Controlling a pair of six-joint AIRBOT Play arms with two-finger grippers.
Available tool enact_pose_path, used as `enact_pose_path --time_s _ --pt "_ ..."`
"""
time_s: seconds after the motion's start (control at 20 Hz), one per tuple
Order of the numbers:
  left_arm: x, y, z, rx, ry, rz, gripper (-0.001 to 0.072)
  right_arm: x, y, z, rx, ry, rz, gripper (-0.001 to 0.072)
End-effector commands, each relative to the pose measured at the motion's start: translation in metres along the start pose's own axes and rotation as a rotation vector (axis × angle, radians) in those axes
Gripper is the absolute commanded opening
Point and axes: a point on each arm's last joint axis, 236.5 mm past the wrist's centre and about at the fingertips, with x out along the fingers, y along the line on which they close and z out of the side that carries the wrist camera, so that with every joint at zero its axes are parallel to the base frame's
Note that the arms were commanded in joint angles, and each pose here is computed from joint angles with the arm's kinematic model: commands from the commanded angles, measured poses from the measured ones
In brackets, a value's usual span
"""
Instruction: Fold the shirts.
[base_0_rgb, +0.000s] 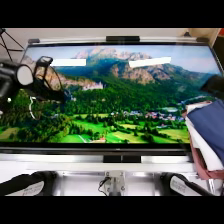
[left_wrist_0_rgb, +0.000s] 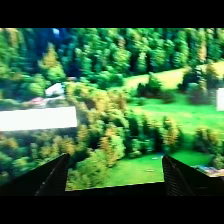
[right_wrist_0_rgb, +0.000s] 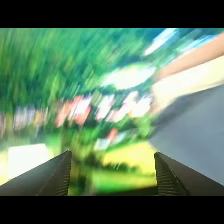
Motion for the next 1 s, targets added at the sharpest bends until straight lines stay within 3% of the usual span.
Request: enact_pose_path --time_s 0.0,0.95 --pt "0.010 -0.030 -0.013 -0.086 -0.084 -0.065 0.0707 0.047 0.043 -0.043 -0.115 0.277 0.010 0.0643" --pt "0.018 -0.006 -0.024 -0.124 -0.032 -0.030 0.0709 0.053 0.055 -0.038 -0.141 0.248 0.023 0.0644"
